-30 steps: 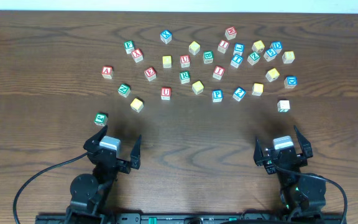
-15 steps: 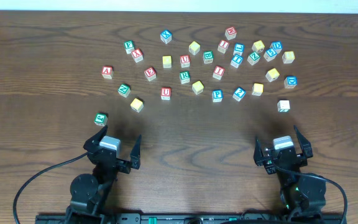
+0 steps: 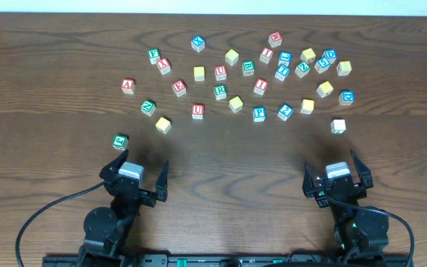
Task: Spell out NEURIPS
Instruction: 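Reach the left gripper forward over the green N block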
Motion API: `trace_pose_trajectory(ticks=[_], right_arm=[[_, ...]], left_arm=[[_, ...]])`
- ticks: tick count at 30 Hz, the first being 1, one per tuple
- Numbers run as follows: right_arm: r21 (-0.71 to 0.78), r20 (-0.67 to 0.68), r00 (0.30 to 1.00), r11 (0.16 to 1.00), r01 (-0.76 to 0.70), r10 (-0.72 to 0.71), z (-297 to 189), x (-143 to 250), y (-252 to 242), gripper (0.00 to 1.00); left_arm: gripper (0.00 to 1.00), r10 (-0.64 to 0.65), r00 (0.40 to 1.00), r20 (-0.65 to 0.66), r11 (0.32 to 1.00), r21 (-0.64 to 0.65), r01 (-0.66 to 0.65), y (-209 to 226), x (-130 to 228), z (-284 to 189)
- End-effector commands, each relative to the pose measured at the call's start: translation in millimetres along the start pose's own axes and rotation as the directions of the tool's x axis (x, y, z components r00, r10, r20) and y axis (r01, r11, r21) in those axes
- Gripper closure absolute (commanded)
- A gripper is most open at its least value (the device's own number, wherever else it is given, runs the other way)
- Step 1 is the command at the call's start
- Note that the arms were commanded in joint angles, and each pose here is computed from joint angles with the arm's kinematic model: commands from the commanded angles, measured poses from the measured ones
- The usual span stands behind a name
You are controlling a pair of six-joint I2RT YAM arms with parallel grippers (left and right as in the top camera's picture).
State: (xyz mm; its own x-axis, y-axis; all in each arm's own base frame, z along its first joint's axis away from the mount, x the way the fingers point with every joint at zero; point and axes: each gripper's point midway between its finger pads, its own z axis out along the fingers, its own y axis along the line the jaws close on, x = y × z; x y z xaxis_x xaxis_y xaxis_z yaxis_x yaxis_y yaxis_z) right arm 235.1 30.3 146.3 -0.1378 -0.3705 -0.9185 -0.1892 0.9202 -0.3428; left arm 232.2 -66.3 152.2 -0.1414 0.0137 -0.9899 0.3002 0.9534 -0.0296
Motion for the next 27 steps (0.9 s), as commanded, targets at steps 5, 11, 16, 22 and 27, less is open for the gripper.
trace_pose_trajectory(ticks=[5,11,16,22,27], right_arm=[[0.012,0.001,1.0,1.0,-0.016,0.016,0,1,-3,0.01],[0.012,0.001,1.0,1.0,-0.016,0.016,0,1,-3,0.01],[0.012,0.001,1.0,1.0,-0.016,0.016,0,1,-3,0.01],[0.012,0.001,1.0,1.0,-0.016,0.016,0,1,-3,0.01],[0.012,0.001,1.0,1.0,-0.016,0.016,0,1,-3,0.01]], left_arm=[[0.03,-0.038,0.999,0.015,0.999,0.013,0.038,-3,-15,-5],[0.03,-0.041,0.999,-0.018,0.999,-0.004,0.041,-1,-57,-8],[0.03,-0.06,0.983,-0.175,0.998,-0.036,0.054,6,-90,19],[0.02,-0.132,0.933,-0.336,0.991,-0.068,0.115,12,-135,77],[0.02,-0.137,0.91,-0.392,0.991,-0.047,0.129,11,-146,118]])
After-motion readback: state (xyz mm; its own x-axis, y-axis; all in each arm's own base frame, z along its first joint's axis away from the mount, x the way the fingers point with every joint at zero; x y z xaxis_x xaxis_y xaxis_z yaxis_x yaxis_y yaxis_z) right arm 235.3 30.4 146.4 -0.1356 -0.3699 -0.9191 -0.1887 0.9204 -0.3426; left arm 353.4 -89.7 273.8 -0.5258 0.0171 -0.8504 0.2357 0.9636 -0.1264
